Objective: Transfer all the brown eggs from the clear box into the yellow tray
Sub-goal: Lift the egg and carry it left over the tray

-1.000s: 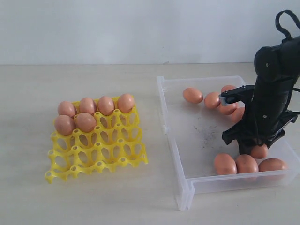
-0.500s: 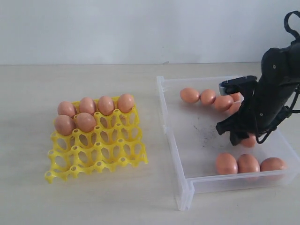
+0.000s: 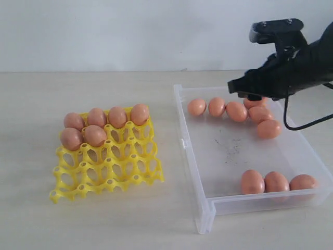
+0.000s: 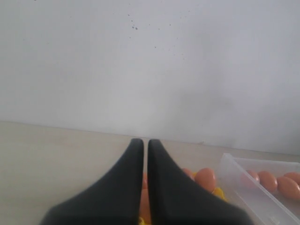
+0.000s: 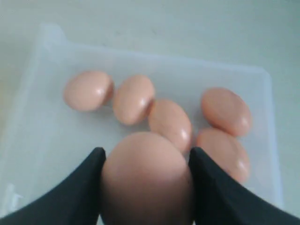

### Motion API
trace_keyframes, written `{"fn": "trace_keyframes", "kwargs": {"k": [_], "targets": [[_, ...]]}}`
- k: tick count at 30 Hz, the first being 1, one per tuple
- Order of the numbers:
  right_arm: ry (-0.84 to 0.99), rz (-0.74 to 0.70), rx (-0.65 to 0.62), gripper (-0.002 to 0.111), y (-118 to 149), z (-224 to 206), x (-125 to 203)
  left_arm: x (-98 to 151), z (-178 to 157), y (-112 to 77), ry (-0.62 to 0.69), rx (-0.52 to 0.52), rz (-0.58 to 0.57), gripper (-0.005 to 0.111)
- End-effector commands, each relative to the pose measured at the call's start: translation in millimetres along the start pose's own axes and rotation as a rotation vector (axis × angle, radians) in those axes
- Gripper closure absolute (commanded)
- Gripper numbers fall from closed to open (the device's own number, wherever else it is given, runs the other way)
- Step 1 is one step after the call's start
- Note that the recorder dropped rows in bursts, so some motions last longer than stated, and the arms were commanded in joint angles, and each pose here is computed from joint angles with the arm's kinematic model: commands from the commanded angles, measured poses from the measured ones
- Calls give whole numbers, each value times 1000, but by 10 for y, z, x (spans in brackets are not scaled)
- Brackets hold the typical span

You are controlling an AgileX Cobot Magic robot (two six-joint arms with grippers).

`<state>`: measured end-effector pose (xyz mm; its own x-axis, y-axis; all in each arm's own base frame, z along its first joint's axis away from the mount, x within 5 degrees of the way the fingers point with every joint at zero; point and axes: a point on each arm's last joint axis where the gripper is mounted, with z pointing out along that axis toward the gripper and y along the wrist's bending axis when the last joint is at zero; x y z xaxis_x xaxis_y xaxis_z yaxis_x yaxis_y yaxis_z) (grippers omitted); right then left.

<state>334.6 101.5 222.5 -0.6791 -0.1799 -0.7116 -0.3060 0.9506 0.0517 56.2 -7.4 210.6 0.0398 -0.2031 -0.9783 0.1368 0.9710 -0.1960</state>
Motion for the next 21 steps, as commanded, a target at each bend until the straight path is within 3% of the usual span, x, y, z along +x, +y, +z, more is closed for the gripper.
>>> {"fn": "trace_keyframes", "kwargs": {"k": [1, 8, 14, 17, 21], "targets": [[-218, -96, -57, 109, 466, -49, -167, -26, -3, -3, -20, 4, -17, 103], [-578, -176, -147, 109, 1205, -58, -270, -26, -3, -3, -20, 4, -17, 103], [-760, -206, -473, 109, 1594, 194, -116, -26, -3, -3, -20, 4, -17, 103], [-753, -165, -590, 109, 1641, 489, 32, -26, -3, -3, -20, 4, -17, 103], [-606, -283, -703, 109, 1742, 934, 226, -26, -3, -3, -20, 4, -17, 103]]}}
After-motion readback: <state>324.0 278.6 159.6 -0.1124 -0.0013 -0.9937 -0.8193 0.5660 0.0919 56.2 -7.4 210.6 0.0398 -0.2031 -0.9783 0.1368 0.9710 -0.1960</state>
